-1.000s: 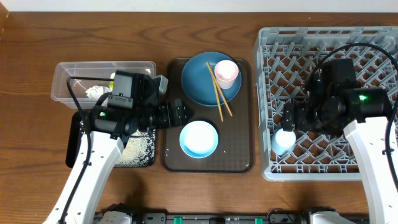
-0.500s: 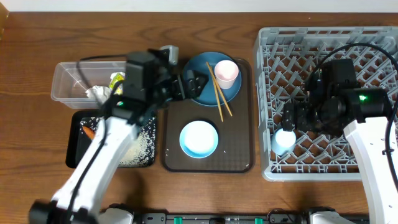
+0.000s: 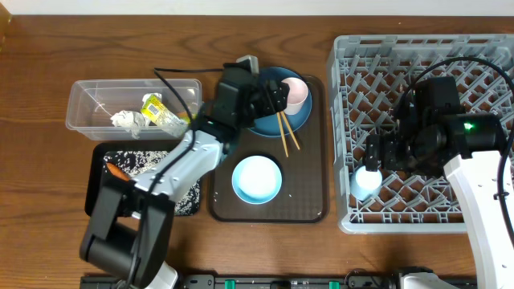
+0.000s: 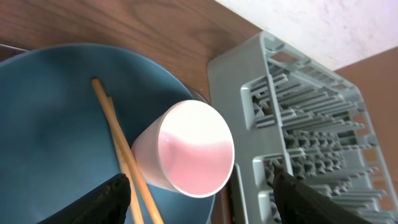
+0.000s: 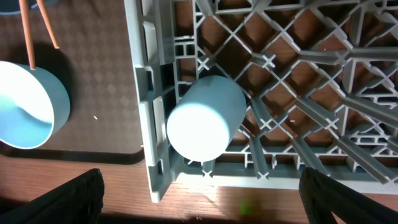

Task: Sort waste into correct bins and load items into the dishwasher rack
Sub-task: 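Move the left gripper to the pink cup and grasp it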

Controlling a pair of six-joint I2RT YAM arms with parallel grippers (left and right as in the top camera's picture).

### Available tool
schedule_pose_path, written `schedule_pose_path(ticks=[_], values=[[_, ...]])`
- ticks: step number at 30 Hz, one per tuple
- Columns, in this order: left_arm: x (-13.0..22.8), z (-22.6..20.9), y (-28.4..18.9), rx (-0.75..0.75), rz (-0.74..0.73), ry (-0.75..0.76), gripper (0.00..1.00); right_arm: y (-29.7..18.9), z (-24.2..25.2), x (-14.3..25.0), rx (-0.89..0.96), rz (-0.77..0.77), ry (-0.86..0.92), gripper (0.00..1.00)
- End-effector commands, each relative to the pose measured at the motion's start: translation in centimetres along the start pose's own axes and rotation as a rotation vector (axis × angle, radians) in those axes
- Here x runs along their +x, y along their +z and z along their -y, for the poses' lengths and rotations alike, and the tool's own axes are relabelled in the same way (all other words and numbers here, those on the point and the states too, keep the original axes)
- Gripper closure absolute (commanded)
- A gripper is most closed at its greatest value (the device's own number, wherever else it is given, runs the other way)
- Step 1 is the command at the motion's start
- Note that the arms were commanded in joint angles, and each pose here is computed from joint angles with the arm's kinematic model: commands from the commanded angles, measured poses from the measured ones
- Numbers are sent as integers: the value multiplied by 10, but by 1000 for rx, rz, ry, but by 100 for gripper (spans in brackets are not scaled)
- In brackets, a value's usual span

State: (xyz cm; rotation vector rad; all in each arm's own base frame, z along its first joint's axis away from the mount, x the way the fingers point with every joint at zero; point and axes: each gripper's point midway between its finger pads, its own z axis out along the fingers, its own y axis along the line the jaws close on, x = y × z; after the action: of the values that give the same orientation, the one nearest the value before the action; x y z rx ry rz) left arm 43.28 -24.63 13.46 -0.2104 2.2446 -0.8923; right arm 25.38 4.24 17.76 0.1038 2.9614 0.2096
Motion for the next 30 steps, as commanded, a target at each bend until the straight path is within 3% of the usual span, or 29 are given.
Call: schedule_pose_path(ticks=[1,19,30], values=[[-7,-1,10,-50,51,7,25,-2,-1,1,1,-1,-14,1],[25,-36,45,-131,-45,12,44,-2,0,8,6,-31,-10,1],[25,-36,45,-131,-44,12,91,-2,0,8,6,-31,-10,1]])
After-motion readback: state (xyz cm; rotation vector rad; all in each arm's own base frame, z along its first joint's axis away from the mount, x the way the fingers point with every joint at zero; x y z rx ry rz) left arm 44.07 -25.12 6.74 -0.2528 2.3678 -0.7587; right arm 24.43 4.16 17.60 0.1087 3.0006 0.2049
